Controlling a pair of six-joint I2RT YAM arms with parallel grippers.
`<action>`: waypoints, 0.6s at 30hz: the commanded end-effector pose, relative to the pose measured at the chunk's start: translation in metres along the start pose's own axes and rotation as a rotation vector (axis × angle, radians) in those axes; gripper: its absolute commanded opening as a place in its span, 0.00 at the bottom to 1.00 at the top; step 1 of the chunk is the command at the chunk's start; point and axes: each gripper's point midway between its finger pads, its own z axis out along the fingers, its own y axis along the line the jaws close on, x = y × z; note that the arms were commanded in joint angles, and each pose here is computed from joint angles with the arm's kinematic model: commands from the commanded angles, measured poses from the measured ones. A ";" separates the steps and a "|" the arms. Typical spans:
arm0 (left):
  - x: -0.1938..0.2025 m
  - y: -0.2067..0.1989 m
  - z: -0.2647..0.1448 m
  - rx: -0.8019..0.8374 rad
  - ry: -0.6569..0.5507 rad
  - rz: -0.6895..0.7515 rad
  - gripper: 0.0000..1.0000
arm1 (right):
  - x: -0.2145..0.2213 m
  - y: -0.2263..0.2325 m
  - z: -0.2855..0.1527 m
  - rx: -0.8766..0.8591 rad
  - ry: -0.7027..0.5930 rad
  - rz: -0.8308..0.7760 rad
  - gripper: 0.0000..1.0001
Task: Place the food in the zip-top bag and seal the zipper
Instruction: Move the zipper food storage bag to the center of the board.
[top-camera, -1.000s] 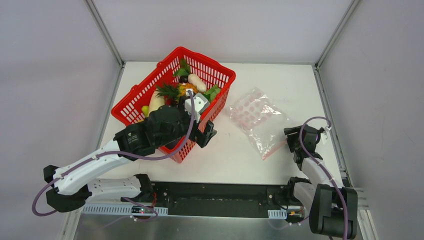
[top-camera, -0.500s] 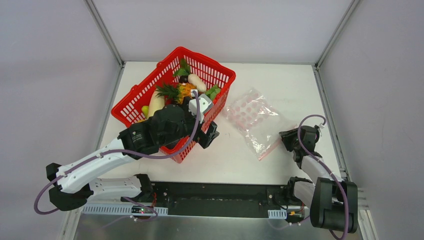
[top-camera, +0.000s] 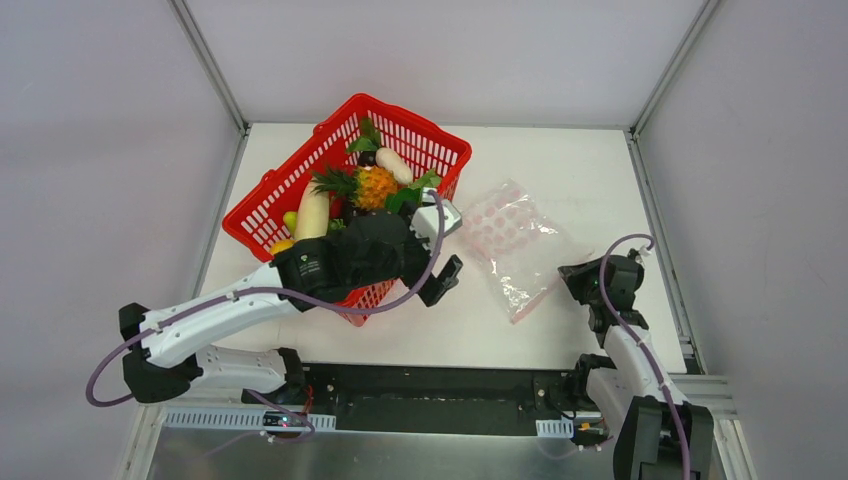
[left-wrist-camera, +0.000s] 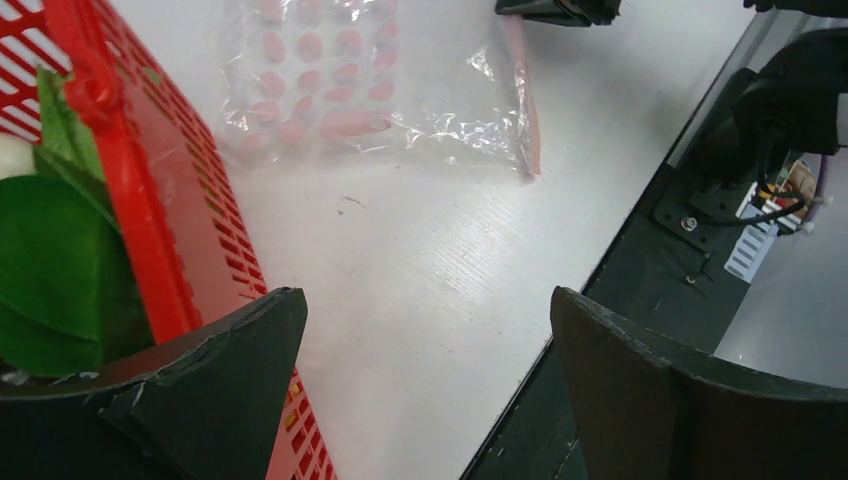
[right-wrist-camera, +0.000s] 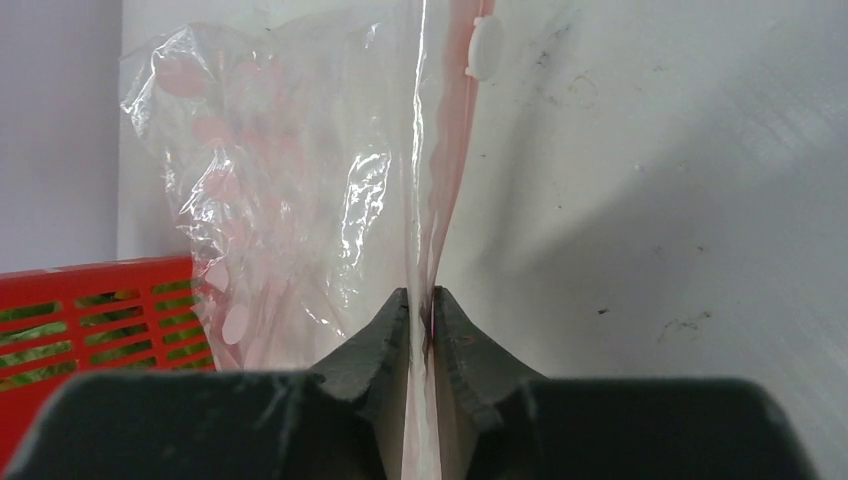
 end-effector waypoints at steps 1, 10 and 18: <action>-0.020 -0.019 0.003 0.025 -0.012 0.085 0.96 | -0.005 0.020 -0.008 -0.068 0.004 -0.020 0.16; -0.015 -0.056 0.052 0.029 0.076 0.215 0.95 | 0.000 0.037 -0.015 -0.125 0.059 -0.029 0.16; -0.005 -0.085 0.098 0.076 0.079 0.196 0.94 | -0.003 0.042 -0.020 -0.141 0.049 -0.045 0.16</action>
